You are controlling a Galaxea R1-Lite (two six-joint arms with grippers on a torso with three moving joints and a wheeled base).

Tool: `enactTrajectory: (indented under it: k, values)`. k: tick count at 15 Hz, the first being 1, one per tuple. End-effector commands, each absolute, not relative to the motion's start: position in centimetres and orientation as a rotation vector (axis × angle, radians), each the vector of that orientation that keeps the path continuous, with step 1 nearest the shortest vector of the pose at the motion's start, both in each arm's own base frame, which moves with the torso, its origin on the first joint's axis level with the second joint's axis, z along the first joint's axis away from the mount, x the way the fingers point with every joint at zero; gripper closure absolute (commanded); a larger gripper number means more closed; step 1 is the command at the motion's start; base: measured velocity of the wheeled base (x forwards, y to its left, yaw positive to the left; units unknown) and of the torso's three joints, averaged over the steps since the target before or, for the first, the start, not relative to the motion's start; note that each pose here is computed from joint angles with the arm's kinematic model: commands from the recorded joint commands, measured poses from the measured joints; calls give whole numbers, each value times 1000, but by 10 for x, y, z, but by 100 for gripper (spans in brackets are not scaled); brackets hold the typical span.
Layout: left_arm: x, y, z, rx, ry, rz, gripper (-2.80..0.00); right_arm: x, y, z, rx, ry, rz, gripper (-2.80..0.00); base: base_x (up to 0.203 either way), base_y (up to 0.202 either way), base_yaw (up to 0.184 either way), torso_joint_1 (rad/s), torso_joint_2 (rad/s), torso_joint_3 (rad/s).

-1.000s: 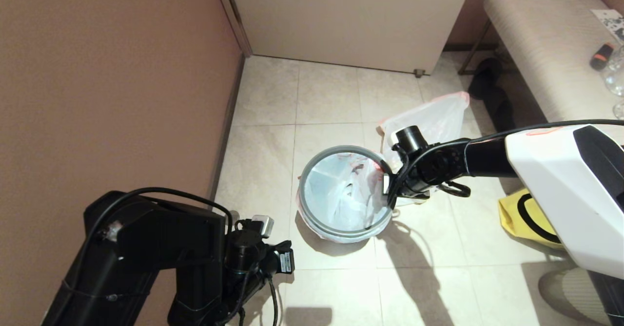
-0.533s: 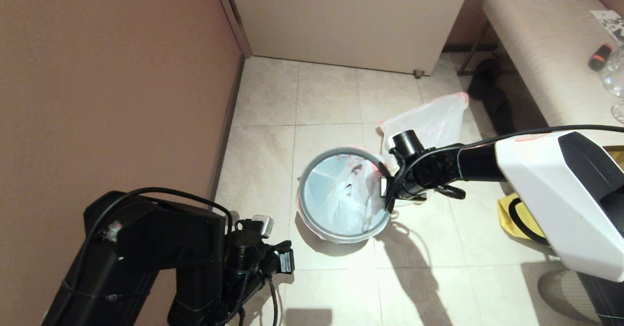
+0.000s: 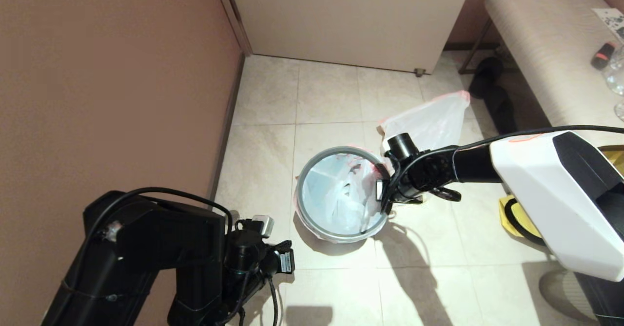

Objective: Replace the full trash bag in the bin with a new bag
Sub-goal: Place the trash can ring on the trash can

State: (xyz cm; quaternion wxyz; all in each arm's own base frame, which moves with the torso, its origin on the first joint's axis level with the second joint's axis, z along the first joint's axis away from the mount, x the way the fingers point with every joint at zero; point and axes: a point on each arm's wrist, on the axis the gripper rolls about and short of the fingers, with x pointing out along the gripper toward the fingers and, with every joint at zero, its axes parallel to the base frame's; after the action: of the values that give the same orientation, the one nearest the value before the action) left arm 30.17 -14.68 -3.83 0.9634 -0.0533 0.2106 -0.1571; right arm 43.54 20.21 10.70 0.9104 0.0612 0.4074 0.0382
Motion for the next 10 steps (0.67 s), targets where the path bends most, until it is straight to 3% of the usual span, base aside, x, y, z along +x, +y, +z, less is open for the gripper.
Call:
enactTrajectory:
  k: [1, 6, 10]
  values:
    - [304, -148, -34, -123, 379, -324, 0, 428, 200, 130, 140, 802, 86, -280, 0, 0, 0, 0, 0, 0]
    - [308, -140, -26, -92, 349, -298, 0, 396, 183, 159, 138, 840, 69, -280, 0, 0, 0, 0, 0, 0]
    - [310, -138, 37, -102, 178, -305, 0, 377, 172, 187, 186, 800, 73, -280, 0, 0, 0, 0, 0, 0]
